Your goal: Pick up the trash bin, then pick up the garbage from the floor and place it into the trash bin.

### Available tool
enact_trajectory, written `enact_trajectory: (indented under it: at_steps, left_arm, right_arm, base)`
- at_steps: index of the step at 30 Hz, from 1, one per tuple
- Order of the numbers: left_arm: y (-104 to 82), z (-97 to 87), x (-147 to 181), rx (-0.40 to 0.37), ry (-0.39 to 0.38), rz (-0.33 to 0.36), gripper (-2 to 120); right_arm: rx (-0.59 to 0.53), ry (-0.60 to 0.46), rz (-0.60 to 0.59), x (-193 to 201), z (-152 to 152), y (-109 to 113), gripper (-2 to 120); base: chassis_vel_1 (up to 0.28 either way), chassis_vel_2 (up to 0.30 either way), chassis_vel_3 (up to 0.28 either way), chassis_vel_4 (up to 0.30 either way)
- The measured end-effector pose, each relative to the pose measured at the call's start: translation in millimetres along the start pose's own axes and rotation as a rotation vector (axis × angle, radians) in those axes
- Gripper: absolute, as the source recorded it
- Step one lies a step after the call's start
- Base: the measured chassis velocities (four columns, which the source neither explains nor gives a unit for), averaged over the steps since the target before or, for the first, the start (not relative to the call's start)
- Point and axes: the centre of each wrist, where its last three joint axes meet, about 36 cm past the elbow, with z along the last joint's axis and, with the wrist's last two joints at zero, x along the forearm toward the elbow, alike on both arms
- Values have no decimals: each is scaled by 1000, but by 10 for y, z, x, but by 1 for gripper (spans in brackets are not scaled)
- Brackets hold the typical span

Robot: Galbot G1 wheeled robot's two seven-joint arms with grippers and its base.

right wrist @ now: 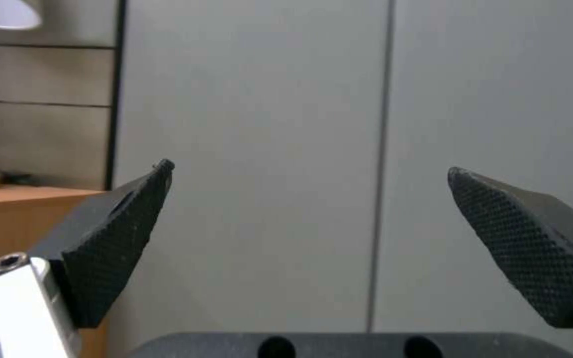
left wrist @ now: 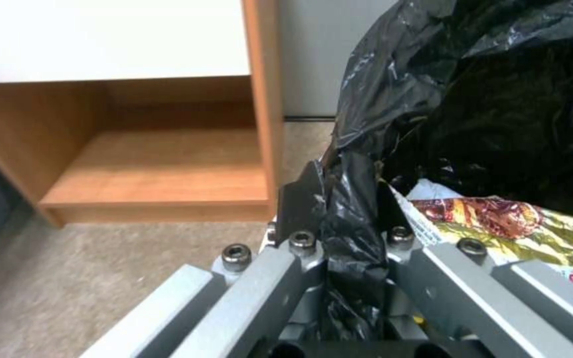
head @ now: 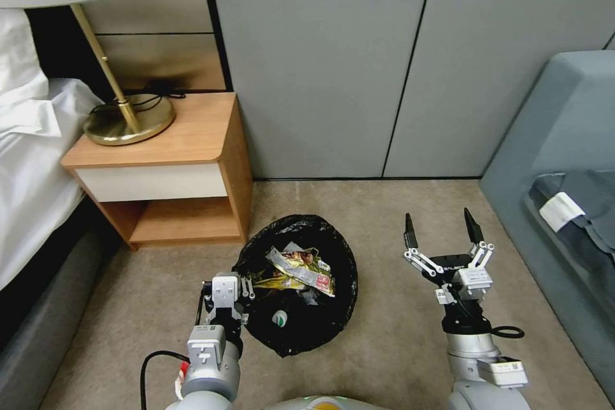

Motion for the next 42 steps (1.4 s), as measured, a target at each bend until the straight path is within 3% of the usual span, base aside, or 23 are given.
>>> enact_trajectory:
  at_steps: [12,42]
  left_arm:
    - [3,-19,12,3,-4,0,1]
    - [15,-65,106,3,3,-19,1]
  right_arm:
    - [14,13,-78,102,74,76,100]
    - [24,7,-102,80,108,73,100]
  base:
    - [96,96,97,100]
    - [125,126,123,124]
